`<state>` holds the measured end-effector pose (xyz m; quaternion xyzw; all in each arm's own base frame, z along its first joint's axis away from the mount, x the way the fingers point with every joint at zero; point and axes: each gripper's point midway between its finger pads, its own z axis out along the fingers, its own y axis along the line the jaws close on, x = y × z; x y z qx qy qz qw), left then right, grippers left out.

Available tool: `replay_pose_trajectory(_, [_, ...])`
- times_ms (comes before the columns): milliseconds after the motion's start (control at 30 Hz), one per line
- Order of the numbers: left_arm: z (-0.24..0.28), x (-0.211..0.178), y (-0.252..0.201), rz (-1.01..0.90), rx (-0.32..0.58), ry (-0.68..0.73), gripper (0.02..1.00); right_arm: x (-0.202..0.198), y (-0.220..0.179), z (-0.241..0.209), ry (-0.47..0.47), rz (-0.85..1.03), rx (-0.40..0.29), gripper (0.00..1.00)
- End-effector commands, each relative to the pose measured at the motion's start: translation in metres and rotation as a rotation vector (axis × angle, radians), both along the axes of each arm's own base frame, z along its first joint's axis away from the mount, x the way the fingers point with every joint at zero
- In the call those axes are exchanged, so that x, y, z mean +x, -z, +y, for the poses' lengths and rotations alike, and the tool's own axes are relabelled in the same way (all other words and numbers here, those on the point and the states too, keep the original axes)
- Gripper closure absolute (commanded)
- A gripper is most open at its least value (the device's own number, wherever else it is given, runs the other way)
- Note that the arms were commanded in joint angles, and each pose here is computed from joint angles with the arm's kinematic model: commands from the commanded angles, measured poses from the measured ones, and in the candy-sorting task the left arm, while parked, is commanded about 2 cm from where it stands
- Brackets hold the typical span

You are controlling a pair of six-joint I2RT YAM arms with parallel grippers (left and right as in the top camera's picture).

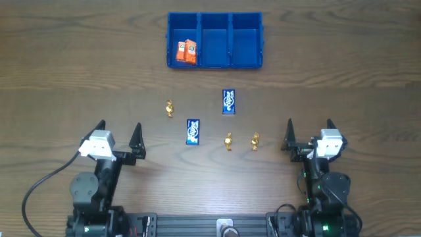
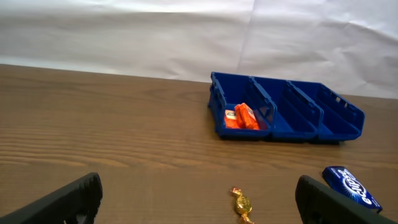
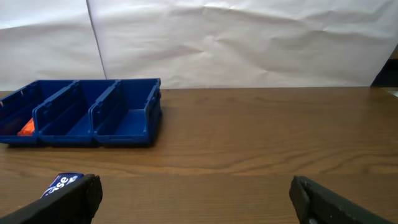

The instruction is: Sort Candies Into Trays

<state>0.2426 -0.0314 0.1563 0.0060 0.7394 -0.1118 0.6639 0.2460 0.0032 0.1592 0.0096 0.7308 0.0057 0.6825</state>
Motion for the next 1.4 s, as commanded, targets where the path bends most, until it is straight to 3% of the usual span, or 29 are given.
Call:
replay_pose_trajectory(33, [-0.002, -0.001, 0.016, 0.046, 0.009, 0.017, 0.02, 0.0, 0.001, -0.003, 0.01, 0.004, -0.012, 0.003])
replay_pose_trajectory(567, [-0.002, -0.001, 0.016, 0.046, 0.009, 0.017, 0.02, 0.0, 0.001, -0.003, 0.009, 0.0, -0.01, 0.003])
replay_pose_trajectory(667, [-0.002, -0.001, 0.016, 0.046, 0.009, 0.017, 0.02, 0.001, -0.012, -0.002, 0.01, -0.05, 0.033, 0.003])
replay_pose_trajectory(767, [-0.002, -0.001, 0.016, 0.046, 0.009, 0.017, 0.02, 0.001, -0.02, -0.002, 0.016, -0.055, 0.16, 0.003])
replay_pose_trajectory(833, [-0.002, -0.001, 0.016, 0.046, 0.009, 0.018, 0.02, 0.001, -0.031, -0.001, 0.016, -0.021, 0.197, 0.003])
replay_pose_trajectory(1000, [-0.002, -0.001, 0.016, 0.046, 0.009, 0.017, 0.02, 0.025, -0.06, 0.012, -0.037, 0.202, 0.197, 0.003])
replay_pose_trajectory(1200, [-0.002, -0.001, 0.016, 0.046, 0.009, 0.017, 0.02, 0.073, -0.045, 0.051, -0.146, 0.599, 0.208, 0.003])
replay_pose_trajectory(1400, [-0.002, -0.001, 0.016, 0.046, 0.009, 0.017, 0.02, 0.092, -0.006, 0.145, -0.298, 1.019, 0.101, 0.003])
